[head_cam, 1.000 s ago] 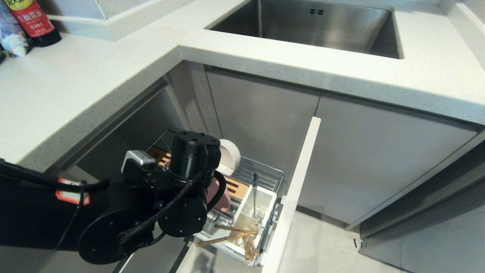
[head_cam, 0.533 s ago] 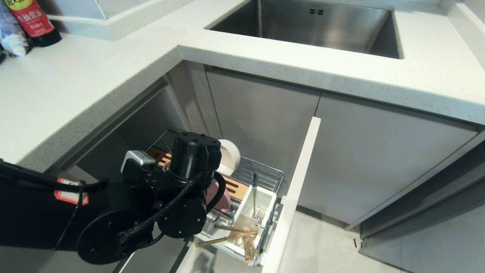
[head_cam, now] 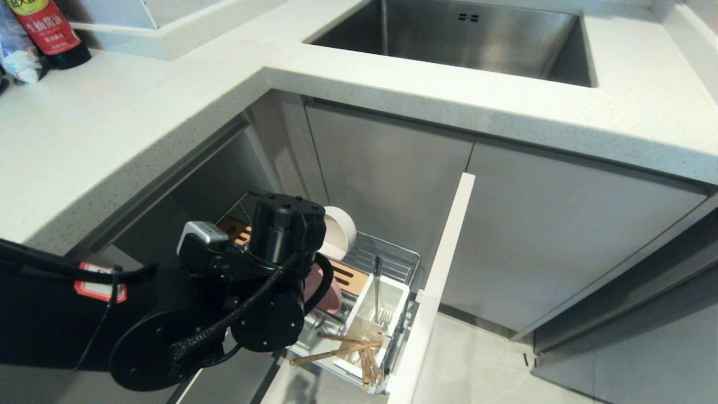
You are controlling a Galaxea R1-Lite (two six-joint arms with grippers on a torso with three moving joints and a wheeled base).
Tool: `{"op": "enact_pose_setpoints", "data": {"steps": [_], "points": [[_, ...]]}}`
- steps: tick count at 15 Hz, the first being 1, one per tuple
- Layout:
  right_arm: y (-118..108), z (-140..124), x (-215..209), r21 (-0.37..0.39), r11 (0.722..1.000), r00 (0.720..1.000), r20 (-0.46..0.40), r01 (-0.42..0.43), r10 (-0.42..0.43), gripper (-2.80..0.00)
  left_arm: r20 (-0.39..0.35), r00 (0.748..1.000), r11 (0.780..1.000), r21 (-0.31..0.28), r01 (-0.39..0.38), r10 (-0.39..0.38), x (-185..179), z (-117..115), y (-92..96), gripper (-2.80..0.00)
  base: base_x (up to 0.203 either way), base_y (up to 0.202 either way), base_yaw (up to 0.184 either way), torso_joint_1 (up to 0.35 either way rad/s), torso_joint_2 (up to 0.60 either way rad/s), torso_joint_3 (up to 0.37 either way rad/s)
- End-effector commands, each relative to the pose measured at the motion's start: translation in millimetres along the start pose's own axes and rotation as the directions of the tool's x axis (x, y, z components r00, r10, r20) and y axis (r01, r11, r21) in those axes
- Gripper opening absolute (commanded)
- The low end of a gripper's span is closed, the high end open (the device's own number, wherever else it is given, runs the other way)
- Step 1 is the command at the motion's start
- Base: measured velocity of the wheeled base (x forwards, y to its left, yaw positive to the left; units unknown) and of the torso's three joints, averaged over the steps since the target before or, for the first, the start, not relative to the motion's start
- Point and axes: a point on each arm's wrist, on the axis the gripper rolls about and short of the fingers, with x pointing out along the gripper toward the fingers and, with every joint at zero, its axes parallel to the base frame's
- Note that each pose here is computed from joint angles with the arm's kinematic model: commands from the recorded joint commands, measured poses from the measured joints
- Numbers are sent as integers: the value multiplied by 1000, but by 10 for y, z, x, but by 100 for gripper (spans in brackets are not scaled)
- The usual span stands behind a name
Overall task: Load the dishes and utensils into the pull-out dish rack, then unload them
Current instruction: Pick up the plate and place it in the cupboard, then take the plate out of the cupboard
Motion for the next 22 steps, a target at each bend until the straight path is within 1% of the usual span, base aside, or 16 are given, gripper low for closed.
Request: {"op": "enact_pose_setpoints", "data": {"steps": [1, 4, 6, 8, 9, 11, 13, 14, 15, 16, 17, 18, 19, 20, 21, 22], "points": [[0, 0, 0, -1, 1000, 1000, 0, 0, 0, -280, 3, 1000, 1000, -5, 1, -1, -13, 4, -6, 0, 0, 0, 0, 0, 0, 0], [0, 0, 0, -1, 1000, 1000, 1, 0, 0, -280, -21, 1000, 998, 61, -22, 23, -102, 27, 21, 0, 0, 0, 0, 0, 0, 0], [0, 0, 0, -1, 1000, 1000, 0, 0, 0, -280, -39, 999, 996, 84, -21, 25, -208, 116, -5, 0, 0, 0, 0, 0, 0, 0], [0, 0, 0, -1, 1000, 1000, 0, 0, 0, -280, -57, 998, 996, 88, -7, 12, -340, 251, -56, 0, 0, 0, 0, 0, 0, 0], [0, 0, 0, -1, 1000, 1000, 0, 0, 0, -280, -61, 998, 997, 83, 2, 3, -397, 317, -91, -280, 0, 0, 0, 0, 0, 0], [0, 0, 0, -1, 1000, 1000, -1, -1, 1, -280, -58, 998, 998, 64, 22, -18, -529, 530, -167, -280, 0, 0, 0, 0, 0, 0], [0, 0, 0, -1, 1000, 1000, 0, 0, 0, -280, -41, 997, 998, 25, 64, -63, -662, 815, -303, -280, 0, 0, 0, 0, 0, 0], [0, 0, -1, -1, 1000, 1000, 1, 0, 0, -280, -36, 995, 994, 54, 97, -95, -727, 965, -397, -280, 0, 0, 0, 0, 0, 0], [0, 0, 0, -1, 1000, 1000, 0, 0, 0, -280, -37, 991, 985, 112, 134, -130, -787, 1100, -498, -280, 0, 0, 0, 0, 0, 0], [0, 0, 0, -1, 1000, 1000, 0, 0, 0, -280, -46, 984, 968, 175, 180, -174, -845, 1234, -598, -280, 0, 0, 0, 0, 0, 0], [0, 0, 0, -1, 1000, 1000, 1, 0, 0, -280, -63, 971, 943, 231, 238, -229, -907, 1368, -675, -280, 0, 0, 0, 0, 0, 0], [0, 0, 0, -1, 1000, 1000, 0, 0, 0, -280, -95, 948, 909, 270, 319, -304, -978, 1508, -752, -280, 0, 0, 0, 0, 0, 0], [0, 0, 0, -1, 1000, 1000, 0, 0, 0, -280, -143, 904, 854, 297, 427, -403, -1055, 1662, -836, -280, 0, 0, 0, 0, 0, 0], [0, 0, -1, -1, 1000, 1000, 1, 0, 0, -280, -153, 864, 809, 303, 504, -480, -1108, 1862, -874, -280, 0, 0, 0, 0, 0, 0], [0, 0, -1, -1, 1000, 1000, 1, 0, 0, -280, -139, 831, 776, 300, 554, -539, -1144, 2090, -867, -280, 0, 0, 0, 0, 0, 0], [0, 0, 0, -1, 1000, 1000, 0, 0, 0, -280, -126, 791, 739, 295, 606, -598, -1204, 2318, -824, -280, 0, 0, 0, 0, 0, 0]]}}
